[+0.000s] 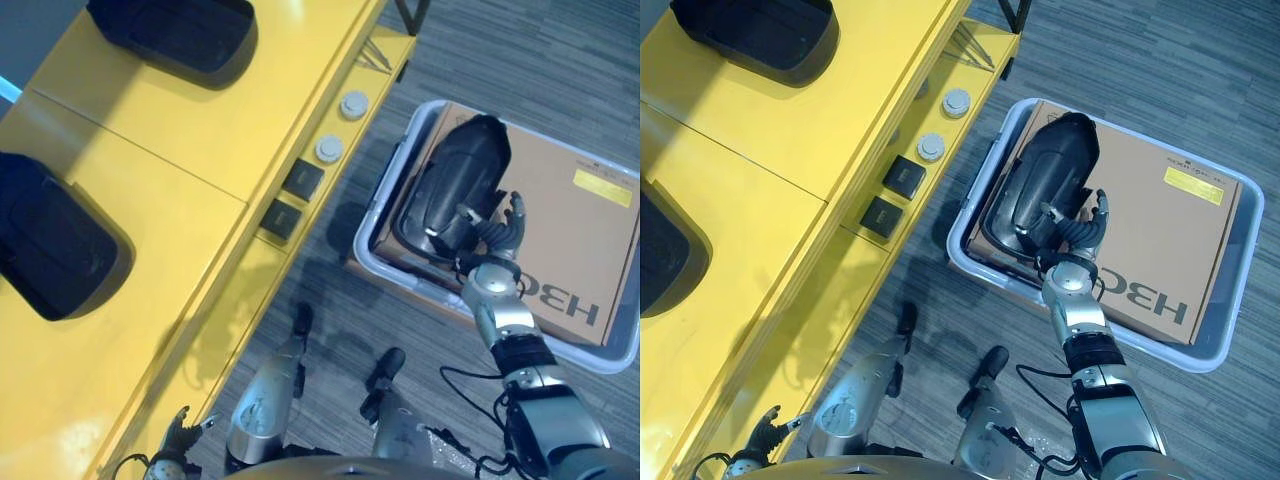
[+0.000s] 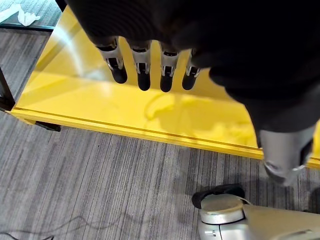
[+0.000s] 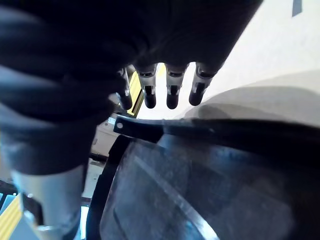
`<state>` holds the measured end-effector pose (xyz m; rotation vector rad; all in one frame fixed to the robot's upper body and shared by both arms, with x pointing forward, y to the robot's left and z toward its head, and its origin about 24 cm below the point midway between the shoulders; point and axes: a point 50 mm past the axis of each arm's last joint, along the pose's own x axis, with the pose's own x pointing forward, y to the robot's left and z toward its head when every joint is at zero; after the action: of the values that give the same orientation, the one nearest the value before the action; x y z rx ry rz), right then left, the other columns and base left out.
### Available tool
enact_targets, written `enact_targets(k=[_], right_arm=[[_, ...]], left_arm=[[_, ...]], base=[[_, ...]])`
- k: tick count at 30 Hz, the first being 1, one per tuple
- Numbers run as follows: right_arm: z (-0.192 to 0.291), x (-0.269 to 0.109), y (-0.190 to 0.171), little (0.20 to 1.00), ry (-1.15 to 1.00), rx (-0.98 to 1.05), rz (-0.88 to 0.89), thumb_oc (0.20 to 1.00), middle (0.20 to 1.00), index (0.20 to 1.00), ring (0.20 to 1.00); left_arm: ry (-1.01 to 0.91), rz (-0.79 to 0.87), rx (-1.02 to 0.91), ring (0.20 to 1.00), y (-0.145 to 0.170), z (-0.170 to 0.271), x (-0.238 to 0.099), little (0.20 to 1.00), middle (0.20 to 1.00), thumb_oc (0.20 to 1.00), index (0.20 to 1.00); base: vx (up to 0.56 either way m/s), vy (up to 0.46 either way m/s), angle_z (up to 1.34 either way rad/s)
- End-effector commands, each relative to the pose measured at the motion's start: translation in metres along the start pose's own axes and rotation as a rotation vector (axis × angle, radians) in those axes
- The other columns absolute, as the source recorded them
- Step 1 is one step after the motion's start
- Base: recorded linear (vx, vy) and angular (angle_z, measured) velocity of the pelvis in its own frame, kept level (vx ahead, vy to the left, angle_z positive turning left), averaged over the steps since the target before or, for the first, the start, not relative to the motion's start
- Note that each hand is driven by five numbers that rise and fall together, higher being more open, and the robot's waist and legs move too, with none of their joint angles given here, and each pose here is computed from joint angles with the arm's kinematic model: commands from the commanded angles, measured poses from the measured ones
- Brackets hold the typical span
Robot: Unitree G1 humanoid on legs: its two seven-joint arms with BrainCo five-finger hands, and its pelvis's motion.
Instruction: Move parts from the plastic box to the shelf.
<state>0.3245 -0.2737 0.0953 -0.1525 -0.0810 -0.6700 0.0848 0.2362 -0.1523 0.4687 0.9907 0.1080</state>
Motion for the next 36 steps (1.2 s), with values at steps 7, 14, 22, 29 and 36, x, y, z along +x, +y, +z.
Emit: enact_targets(k=[7, 14, 22, 29, 36], right_arm=[[0.007, -0.004, 0.001, 1.000, -0.051, -0.090, 0.050, 1.000, 1.000, 1.000, 1.000], [-0.011, -0.001, 0.003, 1.000, -0.013, -0.259, 0.090, 1.000, 1.000, 1.000, 1.000], [-0.021, 0.015, -0.016, 1.000, 0.015, -0.494, 0.043, 1.000, 1.000, 1.000, 1.000], [-0.042, 0.019, -0.041, 1.000, 0.129, -0.539, -0.045, 1.000, 1.000, 1.000, 1.000], [-0.052, 0.015, -0.044, 0.200, 0.169, -0.501, -0.057, 0.200, 0.200, 0.200, 0.200]], left_arm=[[0.068, 0.015, -0.007, 1.000, 0.003, -0.012, -0.002, 1.000, 1.000, 1.000, 1.000], [0.052, 0.015, -0.001, 1.000, 0.005, -0.005, 0.002, 1.000, 1.000, 1.000, 1.000], [0.035, 0.020, 0.003, 1.000, 0.010, 0.001, 0.004, 1.000, 1.000, 1.000, 1.000], [0.011, 0.018, 0.007, 1.000, 0.014, 0.007, 0.007, 1.000, 1.000, 1.000, 1.000], [-0.004, 0.016, 0.016, 1.000, 0.011, 0.011, 0.007, 1.000, 1.000, 1.000, 1.000]], base=[[0.00, 0.000, 0.00], [0.00, 0.001, 0.00], [-0.01, 0.002, 0.02], [-0.01, -0.008, 0.08], [-0.01, -0.008, 0.06]])
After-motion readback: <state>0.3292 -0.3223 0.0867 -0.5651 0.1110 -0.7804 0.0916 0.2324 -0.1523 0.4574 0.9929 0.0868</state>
